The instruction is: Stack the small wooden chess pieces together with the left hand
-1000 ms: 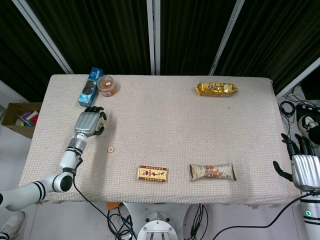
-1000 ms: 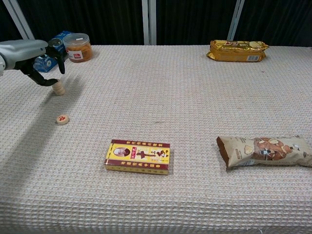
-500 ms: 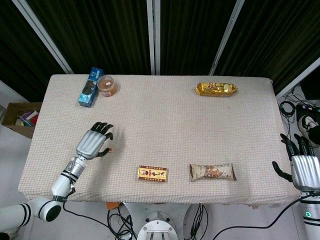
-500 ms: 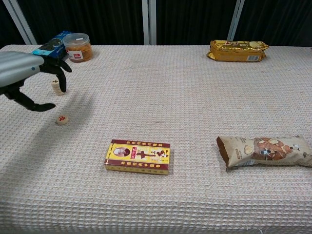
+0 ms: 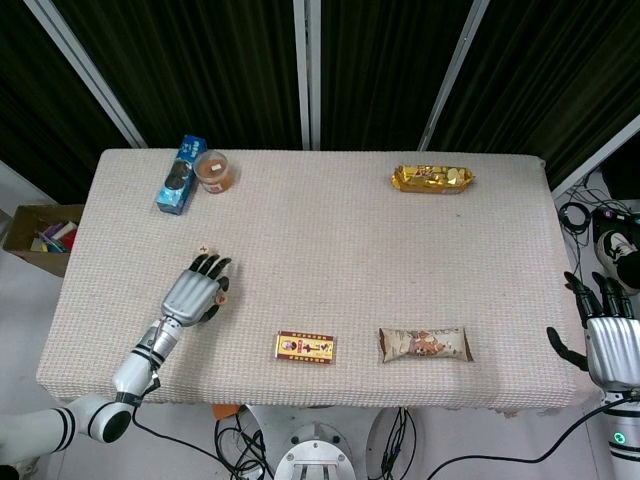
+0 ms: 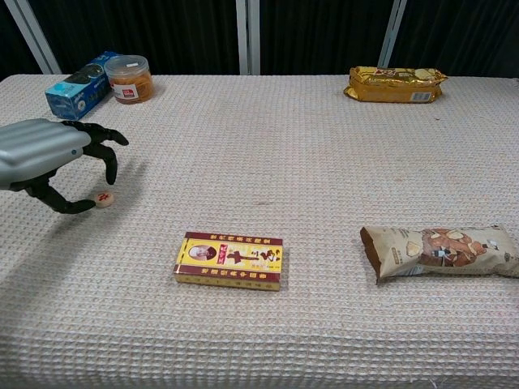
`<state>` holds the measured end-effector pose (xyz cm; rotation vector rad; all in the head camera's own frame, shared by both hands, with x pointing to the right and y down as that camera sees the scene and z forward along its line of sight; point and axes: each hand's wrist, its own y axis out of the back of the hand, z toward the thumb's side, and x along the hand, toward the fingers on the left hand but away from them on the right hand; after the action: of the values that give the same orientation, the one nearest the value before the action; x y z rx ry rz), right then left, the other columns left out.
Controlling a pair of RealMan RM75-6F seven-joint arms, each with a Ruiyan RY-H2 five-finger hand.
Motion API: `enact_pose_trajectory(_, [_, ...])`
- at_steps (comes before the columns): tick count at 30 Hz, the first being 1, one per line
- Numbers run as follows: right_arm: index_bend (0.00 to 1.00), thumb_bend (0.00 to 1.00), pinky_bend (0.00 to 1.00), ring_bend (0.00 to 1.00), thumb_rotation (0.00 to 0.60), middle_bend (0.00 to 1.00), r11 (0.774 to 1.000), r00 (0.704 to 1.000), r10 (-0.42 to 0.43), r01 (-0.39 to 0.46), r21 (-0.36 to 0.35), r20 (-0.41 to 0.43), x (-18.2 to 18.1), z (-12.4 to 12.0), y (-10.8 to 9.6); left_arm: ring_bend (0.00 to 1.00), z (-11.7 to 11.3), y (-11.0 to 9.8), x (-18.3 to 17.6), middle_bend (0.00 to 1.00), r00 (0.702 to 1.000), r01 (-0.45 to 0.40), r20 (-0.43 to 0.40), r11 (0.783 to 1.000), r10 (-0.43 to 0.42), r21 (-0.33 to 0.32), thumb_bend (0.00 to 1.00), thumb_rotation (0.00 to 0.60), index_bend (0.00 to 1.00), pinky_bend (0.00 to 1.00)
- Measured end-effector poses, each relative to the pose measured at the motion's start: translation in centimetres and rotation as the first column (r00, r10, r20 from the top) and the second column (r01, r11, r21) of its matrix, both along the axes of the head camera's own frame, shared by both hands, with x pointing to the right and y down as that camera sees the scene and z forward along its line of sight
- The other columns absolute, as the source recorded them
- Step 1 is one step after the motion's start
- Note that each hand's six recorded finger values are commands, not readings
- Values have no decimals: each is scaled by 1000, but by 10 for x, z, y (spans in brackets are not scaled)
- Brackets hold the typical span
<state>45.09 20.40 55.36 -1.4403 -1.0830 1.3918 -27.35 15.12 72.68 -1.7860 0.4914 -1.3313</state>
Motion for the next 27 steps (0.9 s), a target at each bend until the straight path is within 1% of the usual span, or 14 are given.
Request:
enact_pose_trajectory(12, [98,235,133,52,600,265,1000,1000,6,-6,1,1,2,0,1,60,9,-1,5,79,1000,-4,11,999,4,-34,350,600,437,110])
enact_pose_trajectory(17, [98,235,132,51,600,266,1000,1000,7,-7,2,3,2,0,1,59,10,-2,6,78,1000,-7,22,999,8,-35,380,600,504,109])
enact_pose_trajectory(23, [98,235,132,49,600,266,1000,1000,4,-4,3,5,2,0,0,60,2,-9,5,78,1000,5,9,1000,-5,-7,392,600,515,109])
enact_pose_trajectory(27, [98,235,132,48,600,266,1000,1000,2,-2,7,5,2,-1,0,60,-10,-21,4,78,999,34,-21,999,-34,12,394,600,514,109])
